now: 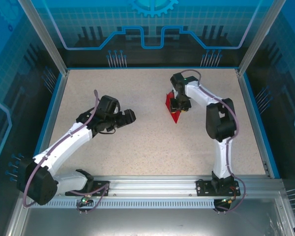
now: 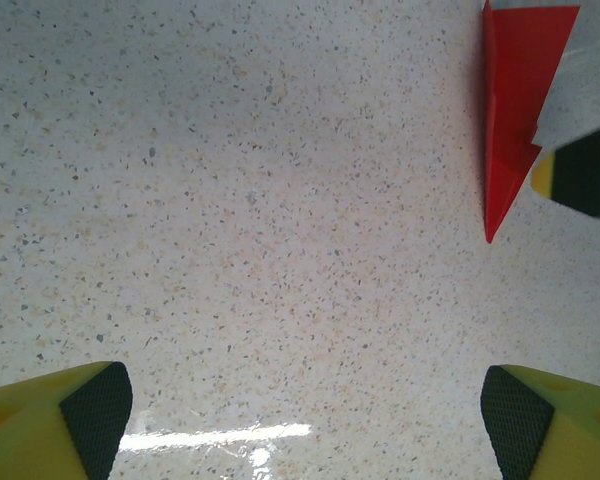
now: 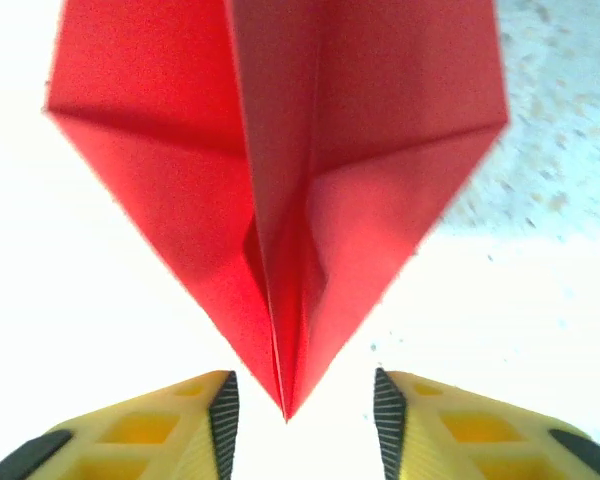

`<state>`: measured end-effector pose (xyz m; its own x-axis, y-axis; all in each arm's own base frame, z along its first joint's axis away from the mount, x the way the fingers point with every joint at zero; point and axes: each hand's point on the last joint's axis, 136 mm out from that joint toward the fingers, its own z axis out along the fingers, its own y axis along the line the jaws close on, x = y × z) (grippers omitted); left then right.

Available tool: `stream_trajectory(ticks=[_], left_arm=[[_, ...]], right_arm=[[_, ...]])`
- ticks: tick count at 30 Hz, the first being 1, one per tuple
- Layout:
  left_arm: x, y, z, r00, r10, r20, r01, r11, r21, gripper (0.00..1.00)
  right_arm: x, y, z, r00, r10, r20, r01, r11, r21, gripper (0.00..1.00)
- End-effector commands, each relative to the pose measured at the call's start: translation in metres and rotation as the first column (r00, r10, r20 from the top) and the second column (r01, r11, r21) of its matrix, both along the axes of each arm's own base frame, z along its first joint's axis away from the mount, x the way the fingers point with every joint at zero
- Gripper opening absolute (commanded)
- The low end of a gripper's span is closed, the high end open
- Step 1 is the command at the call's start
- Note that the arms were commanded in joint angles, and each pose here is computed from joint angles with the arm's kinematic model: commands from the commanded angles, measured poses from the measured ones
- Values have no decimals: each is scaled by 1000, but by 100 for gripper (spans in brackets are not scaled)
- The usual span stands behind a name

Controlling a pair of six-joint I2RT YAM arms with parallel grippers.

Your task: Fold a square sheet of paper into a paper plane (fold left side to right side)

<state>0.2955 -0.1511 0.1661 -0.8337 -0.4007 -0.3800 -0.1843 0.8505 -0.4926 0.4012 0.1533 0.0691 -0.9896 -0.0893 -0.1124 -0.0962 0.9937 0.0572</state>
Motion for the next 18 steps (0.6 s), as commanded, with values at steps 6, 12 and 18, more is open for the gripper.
stream_trajectory(ticks=[6,12,18], left_arm=[[23,49,30,989,119,86,-118,993,-15,95],[39,114,44,911,275,307,-335,927,165,96],[39,148,35,835,237,496,-428,847,315,96]], right_arm=[[-40,-38,83,967,48,250,-50,999,-1,66],[-49,-93,108,884,-55,465,54,998,16,83],[-49,-135,107,792,-161,589,162,986,51,99]])
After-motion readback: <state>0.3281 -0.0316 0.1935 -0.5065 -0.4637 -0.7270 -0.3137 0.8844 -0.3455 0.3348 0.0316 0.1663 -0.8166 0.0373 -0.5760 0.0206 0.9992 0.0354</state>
